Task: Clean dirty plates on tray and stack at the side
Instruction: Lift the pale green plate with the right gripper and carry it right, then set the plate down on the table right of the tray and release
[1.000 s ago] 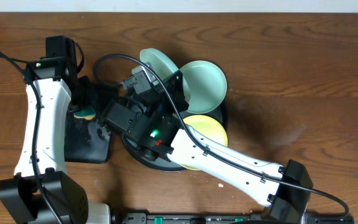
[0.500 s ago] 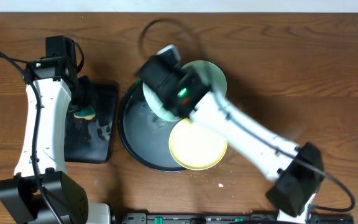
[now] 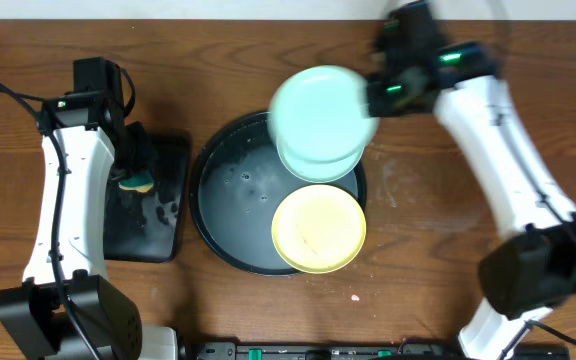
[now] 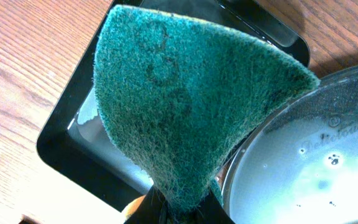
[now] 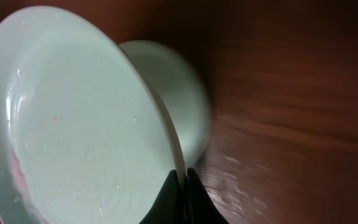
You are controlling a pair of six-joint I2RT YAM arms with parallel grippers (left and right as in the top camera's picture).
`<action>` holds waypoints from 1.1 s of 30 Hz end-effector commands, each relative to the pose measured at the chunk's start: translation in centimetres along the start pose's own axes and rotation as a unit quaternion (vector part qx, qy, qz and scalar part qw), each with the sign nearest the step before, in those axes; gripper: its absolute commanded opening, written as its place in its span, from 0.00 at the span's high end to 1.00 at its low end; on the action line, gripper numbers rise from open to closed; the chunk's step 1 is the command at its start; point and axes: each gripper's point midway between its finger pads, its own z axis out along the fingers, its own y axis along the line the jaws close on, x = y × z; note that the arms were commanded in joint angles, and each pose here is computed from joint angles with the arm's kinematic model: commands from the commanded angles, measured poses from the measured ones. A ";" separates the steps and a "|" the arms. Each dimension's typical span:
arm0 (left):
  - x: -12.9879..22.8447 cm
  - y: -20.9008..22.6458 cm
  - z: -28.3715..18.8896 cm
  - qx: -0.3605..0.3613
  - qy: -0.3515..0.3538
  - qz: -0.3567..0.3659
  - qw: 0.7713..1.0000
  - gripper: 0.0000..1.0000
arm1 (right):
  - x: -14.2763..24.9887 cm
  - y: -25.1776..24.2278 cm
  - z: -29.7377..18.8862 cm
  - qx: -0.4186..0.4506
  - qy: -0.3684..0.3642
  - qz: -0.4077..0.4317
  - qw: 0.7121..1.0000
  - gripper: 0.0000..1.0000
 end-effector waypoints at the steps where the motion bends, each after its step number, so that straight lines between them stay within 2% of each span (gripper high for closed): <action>1: -0.1 0.3 -0.4 -0.003 -0.008 -0.006 1.000 0.91 | -0.9 -5.6 -3.3 0.030 -0.022 0.043 0.998 0.99; 8: -0.1 0.3 -0.4 -0.002 -0.008 -0.006 1.000 0.91 | 2.3 -16.2 -3.6 0.119 0.015 0.133 0.984 0.99; 13: -0.2 0.3 -0.4 -0.002 -0.010 -0.007 1.000 0.91 | 5.6 -19.2 -1.3 0.128 0.056 0.145 0.979 0.99; 22: -0.6 0.1 -0.4 0.001 -0.017 -0.008 1.000 0.91 | 10.6 -20.6 4.5 0.125 0.090 0.152 0.976 0.99; 25: -0.6 0.1 -0.4 0.002 -0.019 -0.008 1.000 0.91 | 11.3 -20.7 5.1 0.124 0.094 0.153 0.976 0.89; 27: -0.7 0.1 -0.4 0.002 -0.019 -0.008 1.000 0.90 | 11.0 -20.6 5.0 0.122 0.090 0.152 0.977 0.75; 28: -0.7 0.1 -0.4 0.002 -0.019 -0.008 1.000 0.91 | 10.7 -20.4 4.9 0.116 0.087 0.152 0.978 0.71; 33: -0.7 0.1 -0.4 0.002 -0.020 -0.008 1.000 0.91 | 8.0 -17.0 4.2 0.048 0.066 0.124 0.989 0.61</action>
